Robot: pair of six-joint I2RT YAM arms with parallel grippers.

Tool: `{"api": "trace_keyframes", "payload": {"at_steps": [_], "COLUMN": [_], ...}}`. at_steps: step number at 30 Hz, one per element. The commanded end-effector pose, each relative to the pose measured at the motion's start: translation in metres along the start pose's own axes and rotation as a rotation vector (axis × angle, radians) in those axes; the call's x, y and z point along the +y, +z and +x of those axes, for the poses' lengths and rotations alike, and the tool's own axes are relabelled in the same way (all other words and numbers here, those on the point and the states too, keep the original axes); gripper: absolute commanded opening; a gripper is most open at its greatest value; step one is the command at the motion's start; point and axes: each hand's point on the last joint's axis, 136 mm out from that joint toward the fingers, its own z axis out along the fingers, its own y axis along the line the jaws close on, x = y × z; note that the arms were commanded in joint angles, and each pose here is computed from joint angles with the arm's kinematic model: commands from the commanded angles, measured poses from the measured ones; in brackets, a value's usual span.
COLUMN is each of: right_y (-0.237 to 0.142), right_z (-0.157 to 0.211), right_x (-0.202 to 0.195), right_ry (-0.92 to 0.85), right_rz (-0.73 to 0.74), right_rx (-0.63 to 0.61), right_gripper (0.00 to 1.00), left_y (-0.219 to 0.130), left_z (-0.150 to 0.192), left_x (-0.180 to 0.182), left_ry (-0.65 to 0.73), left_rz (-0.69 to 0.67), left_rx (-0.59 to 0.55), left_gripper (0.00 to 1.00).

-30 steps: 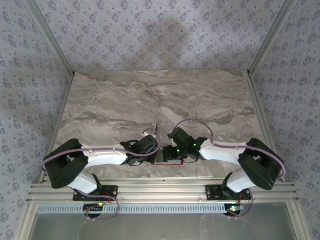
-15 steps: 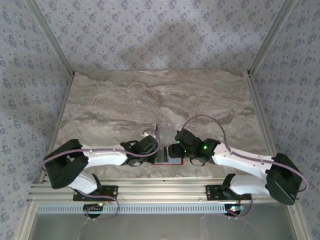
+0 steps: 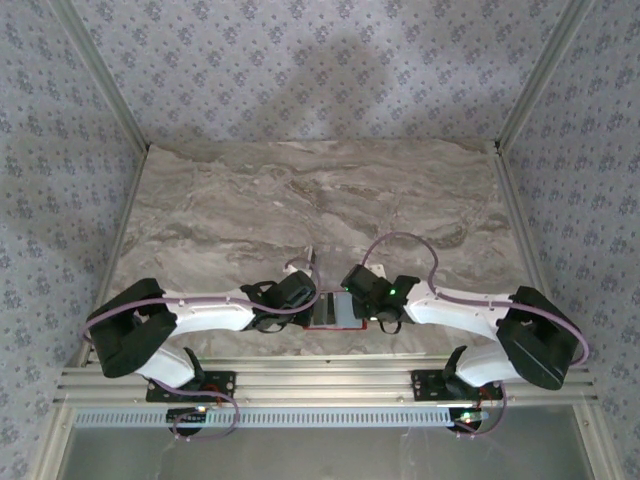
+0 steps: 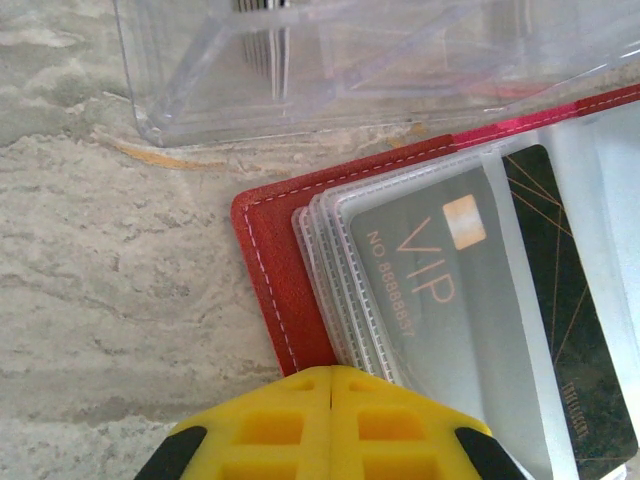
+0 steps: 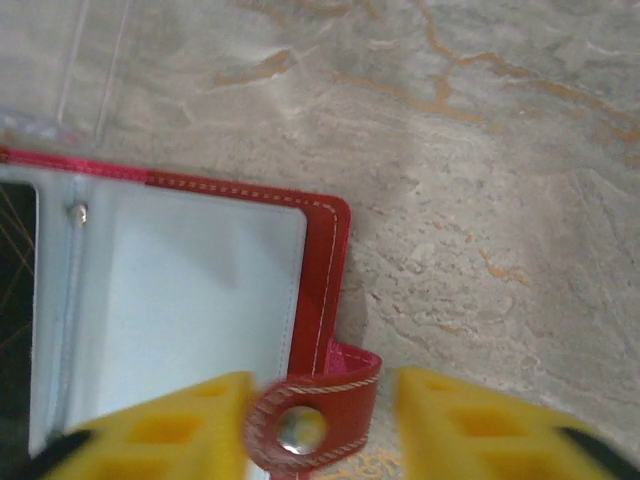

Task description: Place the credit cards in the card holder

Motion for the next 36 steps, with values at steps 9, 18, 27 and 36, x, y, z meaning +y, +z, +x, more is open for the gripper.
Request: {"api": "trace_keyframes", "payload": {"at_steps": [9,18,27,36], "right_y": [-0.041,-0.069,-0.052,-0.010], "right_z": [-0.015,-0.017,-0.030,-0.020], "right_x": [0.022,0.080,0.114,0.129], "right_ry": [-0.004,-0.026,-0.051,-0.050], "right_rz": [-0.173,-0.443,-0.506,-0.483], "right_rx": [-0.088,-0.100,-0.100,-0.032], "right_gripper": [0.00,0.00,0.00,0.18], "left_y": [0.015,0.023,0.008,-0.023], "left_z": [0.023,0.022,0.021,0.050], "left_x": [-0.002,-0.035,-0.024,0.030], "left_ry": [0.009,0.013,-0.042,-0.108], "left_rz": [0.007,0.078,0.040,-0.022], "left_rx": [0.071,0.082,0.040,0.010], "left_gripper": [0.06,0.06,0.19,0.26]}}
